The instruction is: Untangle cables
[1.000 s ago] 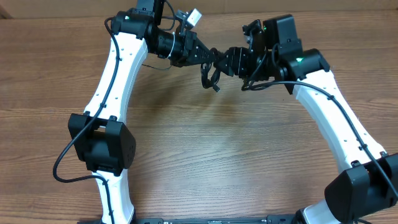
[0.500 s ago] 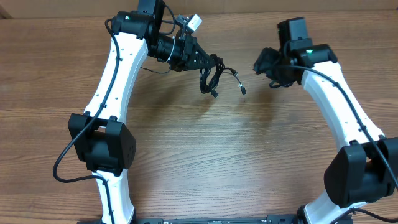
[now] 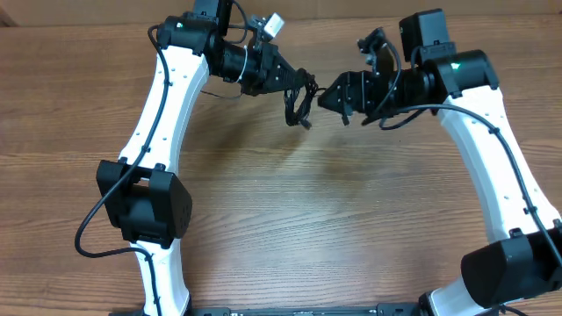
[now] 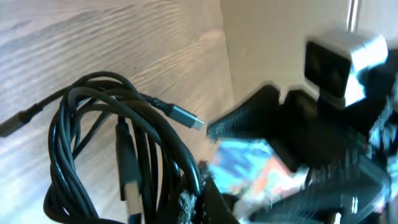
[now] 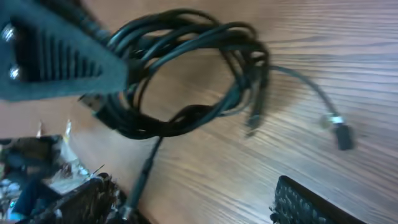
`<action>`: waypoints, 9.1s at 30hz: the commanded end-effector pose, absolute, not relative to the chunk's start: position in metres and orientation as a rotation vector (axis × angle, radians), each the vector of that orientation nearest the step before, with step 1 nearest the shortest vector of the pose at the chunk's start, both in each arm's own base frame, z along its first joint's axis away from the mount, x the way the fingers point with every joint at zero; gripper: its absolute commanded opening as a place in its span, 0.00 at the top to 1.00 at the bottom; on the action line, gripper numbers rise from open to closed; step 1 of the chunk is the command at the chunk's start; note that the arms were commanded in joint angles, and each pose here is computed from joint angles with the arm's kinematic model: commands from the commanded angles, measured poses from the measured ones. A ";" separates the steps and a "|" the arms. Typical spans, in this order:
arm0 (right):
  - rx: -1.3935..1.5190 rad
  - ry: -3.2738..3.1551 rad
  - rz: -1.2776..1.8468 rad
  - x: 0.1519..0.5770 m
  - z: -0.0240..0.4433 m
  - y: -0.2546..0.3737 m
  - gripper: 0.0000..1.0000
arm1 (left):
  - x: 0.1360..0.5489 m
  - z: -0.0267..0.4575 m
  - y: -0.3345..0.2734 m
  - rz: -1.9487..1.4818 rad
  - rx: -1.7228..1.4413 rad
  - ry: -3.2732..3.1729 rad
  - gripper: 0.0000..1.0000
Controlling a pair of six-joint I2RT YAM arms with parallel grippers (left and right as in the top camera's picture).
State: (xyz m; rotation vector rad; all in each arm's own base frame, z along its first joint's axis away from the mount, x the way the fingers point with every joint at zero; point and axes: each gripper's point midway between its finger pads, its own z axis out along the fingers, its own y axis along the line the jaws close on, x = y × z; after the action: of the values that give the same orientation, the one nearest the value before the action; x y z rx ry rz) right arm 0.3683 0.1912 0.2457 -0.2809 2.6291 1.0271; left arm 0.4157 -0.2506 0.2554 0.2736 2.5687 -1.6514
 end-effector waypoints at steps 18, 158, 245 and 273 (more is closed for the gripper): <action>-0.409 2.656 0.859 0.370 0.220 0.248 0.13 | 0.431 0.197 -0.186 -0.940 -1.434 2.787 0.96; -0.304 2.513 1.481 0.355 0.238 0.224 0.93 | 0.415 0.122 -0.239 -0.759 0.317 2.652 0.07; 0.323 2.615 0.559 0.416 0.229 0.148 0.59 | 0.392 0.365 -0.186 -1.844 0.069 2.107 0.96; 0.259 2.573 1.012 0.407 0.254 0.257 0.43 | 0.431 0.247 -0.156 -0.915 -0.447 2.408 0.96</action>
State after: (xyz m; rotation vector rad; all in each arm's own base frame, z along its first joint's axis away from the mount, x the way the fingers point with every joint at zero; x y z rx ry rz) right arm 0.4002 0.2468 0.2551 0.2087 2.5750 0.9718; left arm 0.4419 -0.1457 0.2365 -0.5779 2.3897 -0.8886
